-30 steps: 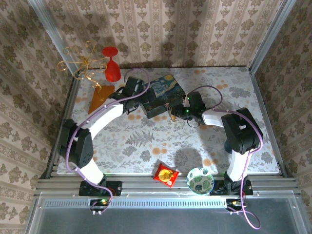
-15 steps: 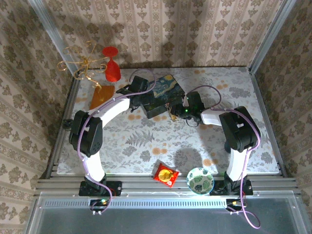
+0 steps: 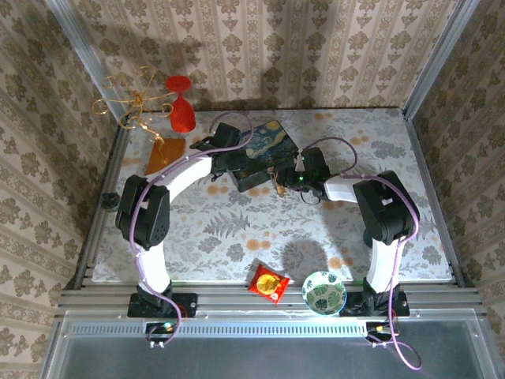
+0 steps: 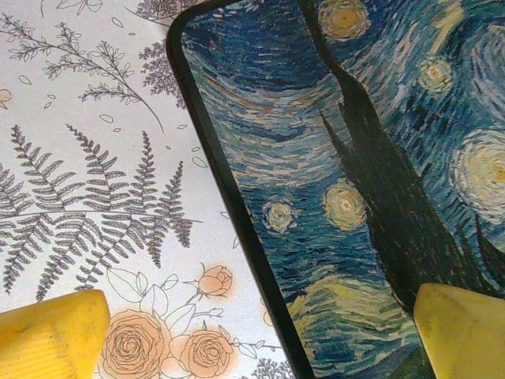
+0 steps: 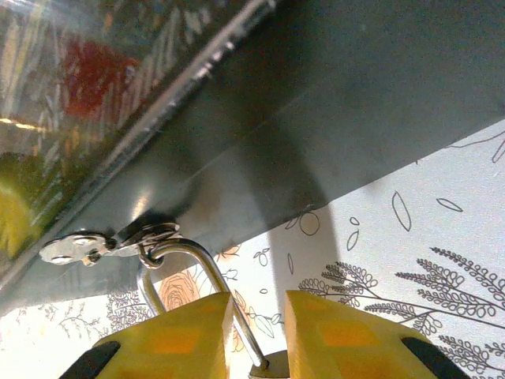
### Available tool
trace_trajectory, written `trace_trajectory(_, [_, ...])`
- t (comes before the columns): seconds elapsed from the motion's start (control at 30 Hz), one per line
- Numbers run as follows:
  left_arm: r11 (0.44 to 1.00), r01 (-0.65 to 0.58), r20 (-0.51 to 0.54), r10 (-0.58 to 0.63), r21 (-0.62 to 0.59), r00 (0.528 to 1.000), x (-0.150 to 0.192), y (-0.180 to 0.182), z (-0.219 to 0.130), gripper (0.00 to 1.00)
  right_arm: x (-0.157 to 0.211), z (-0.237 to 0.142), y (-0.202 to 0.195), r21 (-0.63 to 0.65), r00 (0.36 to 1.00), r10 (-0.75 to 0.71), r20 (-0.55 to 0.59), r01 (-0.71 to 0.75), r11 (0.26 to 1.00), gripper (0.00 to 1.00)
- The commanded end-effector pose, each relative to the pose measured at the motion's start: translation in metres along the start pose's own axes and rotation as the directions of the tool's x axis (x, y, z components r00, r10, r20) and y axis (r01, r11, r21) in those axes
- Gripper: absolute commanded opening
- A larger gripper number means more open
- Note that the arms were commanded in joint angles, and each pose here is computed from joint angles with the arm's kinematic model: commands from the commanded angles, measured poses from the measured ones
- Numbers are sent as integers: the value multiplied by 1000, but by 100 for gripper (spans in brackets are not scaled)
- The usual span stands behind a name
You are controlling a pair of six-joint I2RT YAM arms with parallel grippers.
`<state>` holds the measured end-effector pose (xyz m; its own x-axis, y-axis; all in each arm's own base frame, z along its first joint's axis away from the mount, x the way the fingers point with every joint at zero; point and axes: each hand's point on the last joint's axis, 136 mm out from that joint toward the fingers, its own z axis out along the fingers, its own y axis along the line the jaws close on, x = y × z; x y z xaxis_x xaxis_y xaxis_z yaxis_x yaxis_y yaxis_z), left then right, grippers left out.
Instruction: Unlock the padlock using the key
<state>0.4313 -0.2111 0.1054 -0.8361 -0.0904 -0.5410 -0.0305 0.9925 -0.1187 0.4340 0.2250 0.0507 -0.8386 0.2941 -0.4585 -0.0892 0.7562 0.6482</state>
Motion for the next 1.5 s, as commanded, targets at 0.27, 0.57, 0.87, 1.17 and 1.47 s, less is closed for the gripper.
trace_trajectory(0.27, [986, -137, -65, 131, -96, 989, 17, 5, 18, 100, -2, 7, 16, -47, 1000, -29, -10, 28, 999, 25])
trace_trajectory(0.57, [987, -137, -92, 130, -82, 987, 27, 4, 17, 100, 0, 10, 14, -24, 1000, -18, -9, 18, 1000, 23])
trace_trajectory(0.87, [987, -134, -95, 126, -91, 988, 32, 10, 11, 100, 4, 16, 5, -7, 1000, 18, -8, -18, 1000, 12])
trace_trajectory(1.17, [987, -129, -99, 119, -100, 988, 35, 14, 10, 100, -4, 11, 7, 4, 998, 53, 27, -54, 999, 0])
trace_trajectory(1.47, [985, -135, -97, 125, -104, 987, 34, 15, 8, 100, -12, 9, 6, 9, 984, 170, 53, -170, 985, 0])
